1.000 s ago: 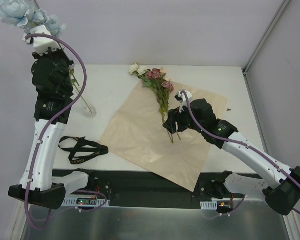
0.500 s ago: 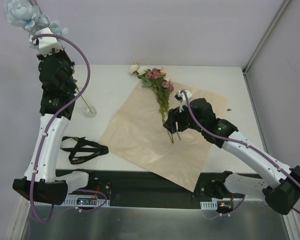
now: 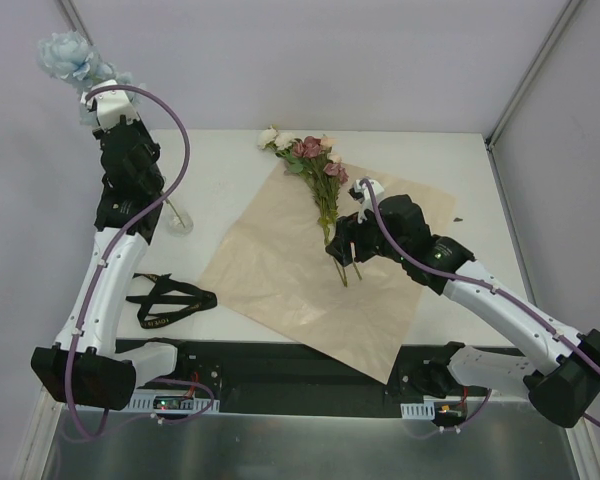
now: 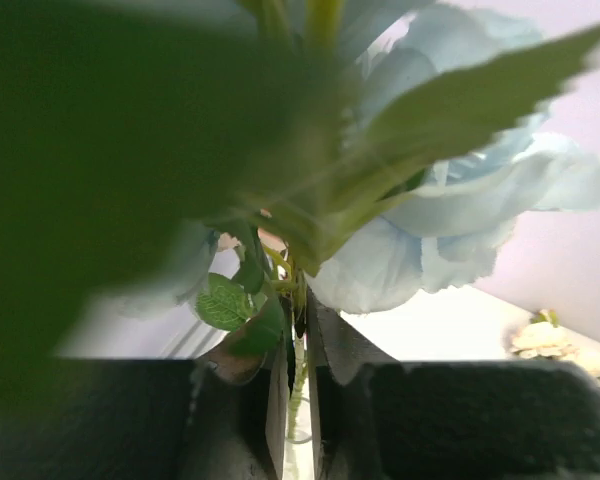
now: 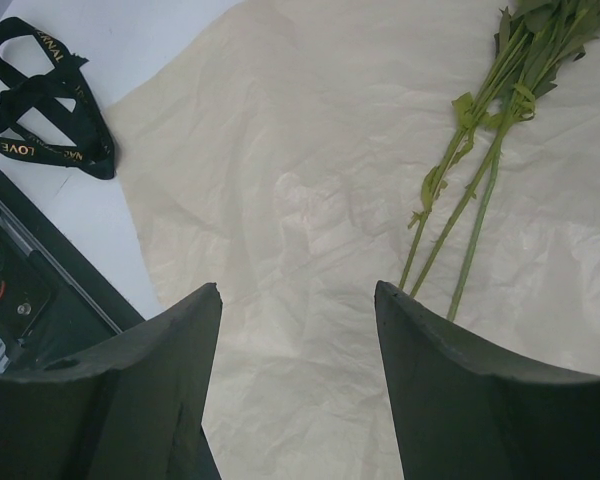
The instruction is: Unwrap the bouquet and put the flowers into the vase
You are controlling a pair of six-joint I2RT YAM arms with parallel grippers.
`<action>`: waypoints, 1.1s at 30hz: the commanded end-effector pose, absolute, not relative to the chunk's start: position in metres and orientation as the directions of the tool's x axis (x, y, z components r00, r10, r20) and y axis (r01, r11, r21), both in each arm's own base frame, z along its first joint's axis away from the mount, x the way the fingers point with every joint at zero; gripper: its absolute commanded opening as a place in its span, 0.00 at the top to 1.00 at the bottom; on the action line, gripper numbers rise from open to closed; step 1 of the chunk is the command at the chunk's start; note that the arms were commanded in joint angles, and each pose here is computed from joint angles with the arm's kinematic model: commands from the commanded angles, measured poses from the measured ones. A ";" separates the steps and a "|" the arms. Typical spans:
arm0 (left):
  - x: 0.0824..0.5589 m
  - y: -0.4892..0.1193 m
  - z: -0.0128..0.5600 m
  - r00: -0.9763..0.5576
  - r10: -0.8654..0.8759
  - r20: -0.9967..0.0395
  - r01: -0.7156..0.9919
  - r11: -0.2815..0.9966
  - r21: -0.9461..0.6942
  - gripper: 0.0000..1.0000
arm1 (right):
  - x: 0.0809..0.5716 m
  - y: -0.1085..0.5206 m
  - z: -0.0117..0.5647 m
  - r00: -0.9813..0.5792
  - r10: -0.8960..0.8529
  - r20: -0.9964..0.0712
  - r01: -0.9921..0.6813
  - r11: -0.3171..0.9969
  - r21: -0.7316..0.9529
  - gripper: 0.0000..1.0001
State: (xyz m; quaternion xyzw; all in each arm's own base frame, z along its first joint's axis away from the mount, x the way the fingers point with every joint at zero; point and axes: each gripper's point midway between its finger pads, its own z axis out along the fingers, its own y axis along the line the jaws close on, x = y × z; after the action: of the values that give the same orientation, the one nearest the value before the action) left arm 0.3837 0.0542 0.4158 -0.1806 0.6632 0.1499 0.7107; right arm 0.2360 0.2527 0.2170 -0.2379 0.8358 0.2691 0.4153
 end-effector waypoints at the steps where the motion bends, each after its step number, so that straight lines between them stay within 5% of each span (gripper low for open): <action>1: 0.375 0.067 0.429 0.155 -0.048 -0.987 -0.503 0.856 -0.120 0.87 | 0.239 0.257 0.233 -0.519 -0.149 -0.841 -0.632 0.730 0.261 0.35; 6: 0.370 0.067 0.416 0.151 -0.092 -0.984 -0.509 0.846 -0.158 0.44 | 0.240 0.257 0.228 -0.532 -0.153 -0.833 -0.625 0.734 0.265 0.34; 7: 0.366 0.066 0.416 0.164 -0.110 -0.980 -0.503 0.846 -0.179 0.28 | 0.240 0.258 0.228 -0.534 -0.151 -0.832 -0.625 0.734 0.268 0.34; 11: 0.356 0.060 0.406 0.146 -0.153 -0.977 -0.473 0.857 -0.205 0.04 | 0.242 0.264 0.222 -0.555 -0.160 -0.816 -0.623 0.731 0.280 0.34; 23: 0.307 0.022 0.364 0.031 -0.314 -0.949 -0.282 0.908 -0.309 0.01 | 0.270 0.270 0.176 -0.717 -0.182 -0.673 -0.486 0.822 0.295 0.34; 33: 0.266 0.027 0.367 -0.029 -0.238 -0.971 -0.280 0.934 -0.221 0.01 | 0.300 0.251 0.115 -0.867 -0.176 -0.467 -0.337 0.897 0.287 0.43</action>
State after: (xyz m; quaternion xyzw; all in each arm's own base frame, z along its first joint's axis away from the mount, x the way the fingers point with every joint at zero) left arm 0.2797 0.0214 0.3537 -0.1954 0.7174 -0.0013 0.6687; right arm 0.2985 0.2546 0.1183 -0.1462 0.9380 0.1913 0.2492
